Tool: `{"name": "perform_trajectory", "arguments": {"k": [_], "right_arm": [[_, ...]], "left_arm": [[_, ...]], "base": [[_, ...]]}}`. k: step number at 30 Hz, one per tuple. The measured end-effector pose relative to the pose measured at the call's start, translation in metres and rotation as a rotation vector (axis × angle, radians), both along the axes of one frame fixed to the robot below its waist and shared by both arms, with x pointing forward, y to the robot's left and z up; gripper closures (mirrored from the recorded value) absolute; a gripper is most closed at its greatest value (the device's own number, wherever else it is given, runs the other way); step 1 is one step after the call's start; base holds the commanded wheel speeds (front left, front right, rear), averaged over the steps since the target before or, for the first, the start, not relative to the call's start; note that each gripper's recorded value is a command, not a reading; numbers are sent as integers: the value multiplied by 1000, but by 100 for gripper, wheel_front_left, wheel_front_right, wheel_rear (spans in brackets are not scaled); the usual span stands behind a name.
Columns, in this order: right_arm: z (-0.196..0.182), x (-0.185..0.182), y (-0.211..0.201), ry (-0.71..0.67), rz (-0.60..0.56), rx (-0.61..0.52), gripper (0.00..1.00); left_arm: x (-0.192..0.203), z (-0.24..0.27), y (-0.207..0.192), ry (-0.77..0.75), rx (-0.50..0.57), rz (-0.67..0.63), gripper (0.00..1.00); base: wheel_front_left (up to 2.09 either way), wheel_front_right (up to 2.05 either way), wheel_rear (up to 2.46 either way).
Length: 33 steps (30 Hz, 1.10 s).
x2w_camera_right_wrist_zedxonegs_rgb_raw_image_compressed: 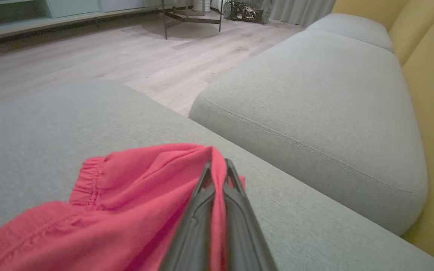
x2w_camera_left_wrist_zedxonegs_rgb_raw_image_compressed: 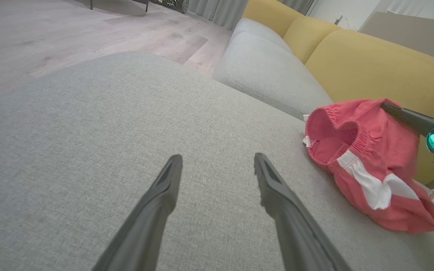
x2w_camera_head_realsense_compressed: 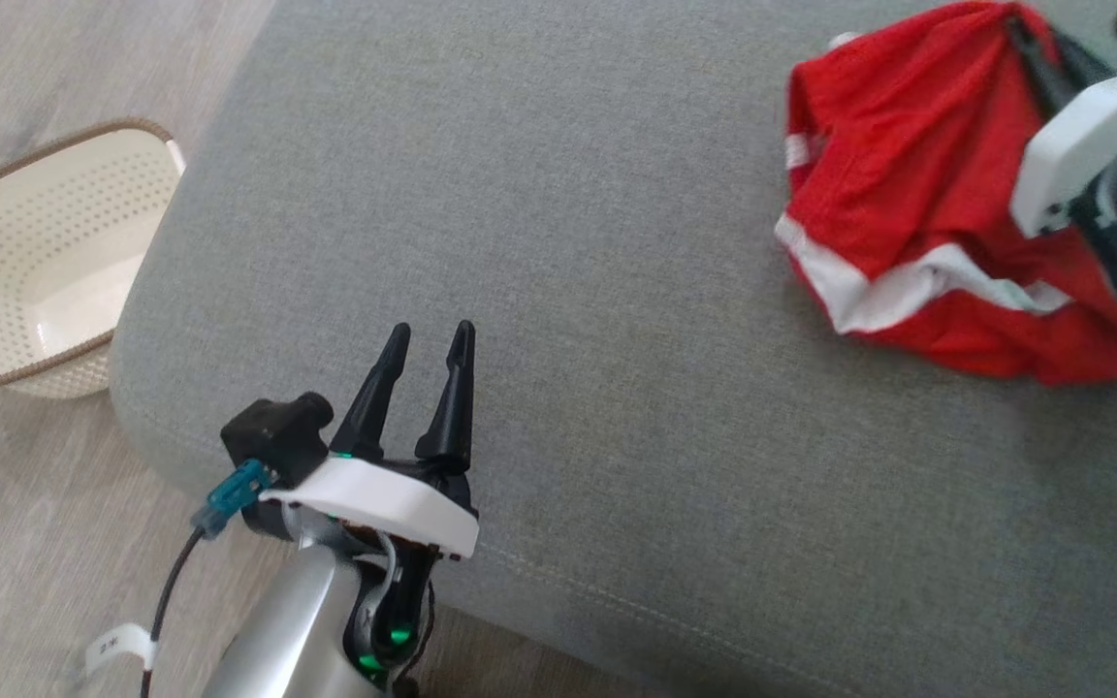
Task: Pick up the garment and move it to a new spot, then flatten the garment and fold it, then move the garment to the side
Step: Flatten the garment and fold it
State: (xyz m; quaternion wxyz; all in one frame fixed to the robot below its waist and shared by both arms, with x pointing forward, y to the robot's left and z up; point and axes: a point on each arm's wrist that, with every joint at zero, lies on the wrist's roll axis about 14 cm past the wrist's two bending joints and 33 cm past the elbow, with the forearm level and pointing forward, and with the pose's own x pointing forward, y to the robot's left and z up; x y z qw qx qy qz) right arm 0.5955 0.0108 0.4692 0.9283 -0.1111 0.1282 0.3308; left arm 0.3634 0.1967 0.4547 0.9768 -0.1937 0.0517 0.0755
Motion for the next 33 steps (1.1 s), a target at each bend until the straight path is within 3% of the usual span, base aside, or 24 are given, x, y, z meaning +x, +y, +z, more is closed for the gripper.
{"name": "perform_trajectory", "arguments": {"k": [2,3,4,11,21,27,33], "right_arm": [[-7,9,-10,15,-41,-17,100],[-13,10,-13,27,-54,-30,7],[-17,10,-15,35,-62,-34,0],[-25,2,-24,41,-93,-33,0],[1,-23,-89,-50,-277,166,0],[3,-62,-141,-75,-409,267,0],[-14,-124,-172,-61,-520,340,0]], "left_arm": [[1,0,1,1,-3,4,0],[1,0,2,1,-1,7,0],[2,1,2,-1,1,7,0],[8,4,-5,-13,-3,-13,0],[28,19,-31,-76,1,-107,0],[40,29,-54,-118,-8,-182,0],[49,38,-79,-151,-28,-254,0]], "base": [[0,0,0],[0,0,0],[0,0,0],[0,0,0],[0,0,0],[0,0,0],[0,0,0]]}}
